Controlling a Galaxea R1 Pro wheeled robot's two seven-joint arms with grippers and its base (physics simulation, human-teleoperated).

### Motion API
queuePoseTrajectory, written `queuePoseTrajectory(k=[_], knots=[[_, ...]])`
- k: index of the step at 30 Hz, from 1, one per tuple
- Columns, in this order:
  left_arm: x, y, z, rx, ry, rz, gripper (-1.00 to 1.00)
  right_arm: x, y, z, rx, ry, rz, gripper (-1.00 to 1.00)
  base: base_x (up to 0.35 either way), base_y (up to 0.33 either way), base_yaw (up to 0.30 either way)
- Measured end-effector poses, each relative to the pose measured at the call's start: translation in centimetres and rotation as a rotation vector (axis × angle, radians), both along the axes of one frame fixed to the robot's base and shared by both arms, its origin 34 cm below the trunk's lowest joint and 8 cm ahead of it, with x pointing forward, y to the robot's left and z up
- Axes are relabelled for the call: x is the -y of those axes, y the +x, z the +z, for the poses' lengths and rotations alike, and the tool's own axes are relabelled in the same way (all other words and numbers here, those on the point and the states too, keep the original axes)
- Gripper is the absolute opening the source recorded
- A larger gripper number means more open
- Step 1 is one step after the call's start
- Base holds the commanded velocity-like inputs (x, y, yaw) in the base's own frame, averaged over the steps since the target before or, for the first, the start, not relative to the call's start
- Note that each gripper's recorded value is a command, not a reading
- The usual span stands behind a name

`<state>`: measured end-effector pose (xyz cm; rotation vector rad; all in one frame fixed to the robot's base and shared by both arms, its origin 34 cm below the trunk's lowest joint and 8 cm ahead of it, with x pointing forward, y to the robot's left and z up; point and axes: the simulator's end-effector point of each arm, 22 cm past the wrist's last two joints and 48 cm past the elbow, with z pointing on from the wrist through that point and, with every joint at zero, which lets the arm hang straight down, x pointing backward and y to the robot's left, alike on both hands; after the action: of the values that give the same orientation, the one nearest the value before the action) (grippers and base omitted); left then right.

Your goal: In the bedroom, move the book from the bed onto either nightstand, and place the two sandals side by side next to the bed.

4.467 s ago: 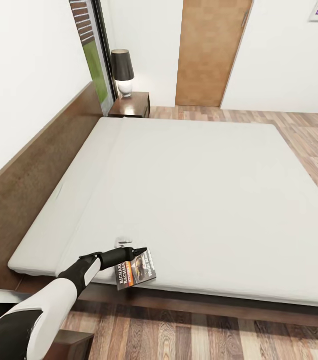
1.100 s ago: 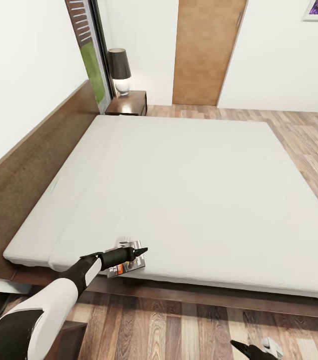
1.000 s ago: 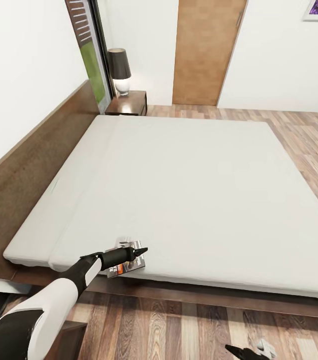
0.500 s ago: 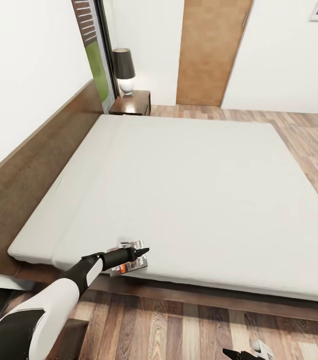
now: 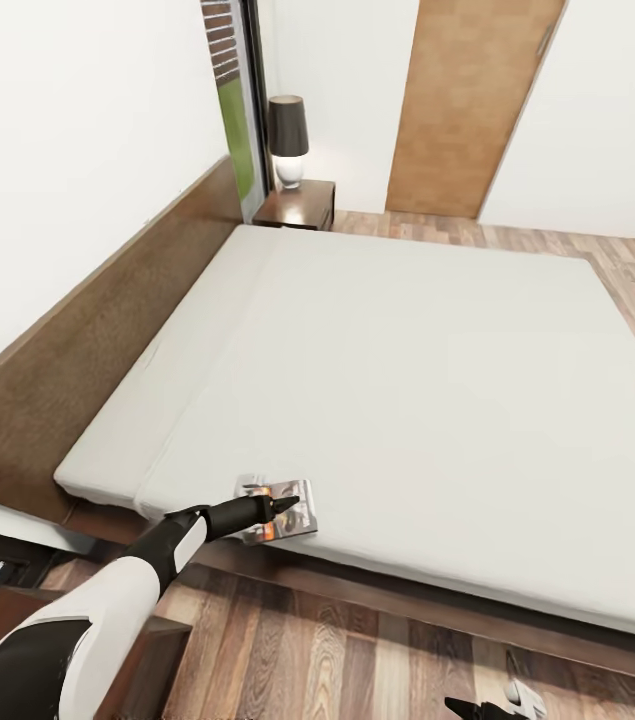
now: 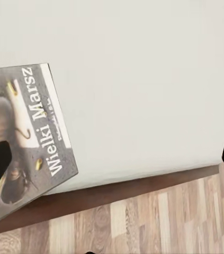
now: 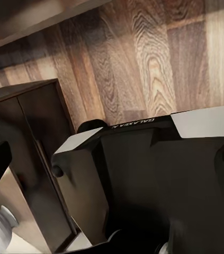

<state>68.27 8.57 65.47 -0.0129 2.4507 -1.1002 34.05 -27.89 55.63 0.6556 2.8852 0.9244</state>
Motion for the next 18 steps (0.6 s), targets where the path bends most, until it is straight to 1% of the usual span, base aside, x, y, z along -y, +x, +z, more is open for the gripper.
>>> queuePoseTrajectory(k=[18], knots=[[0.01,0.00,0.00,0.000,0.000,0.000,1.00,0.00,0.00,0.00,0.000,0.000,0.000,1.00,0.000,0.000,0.189]])
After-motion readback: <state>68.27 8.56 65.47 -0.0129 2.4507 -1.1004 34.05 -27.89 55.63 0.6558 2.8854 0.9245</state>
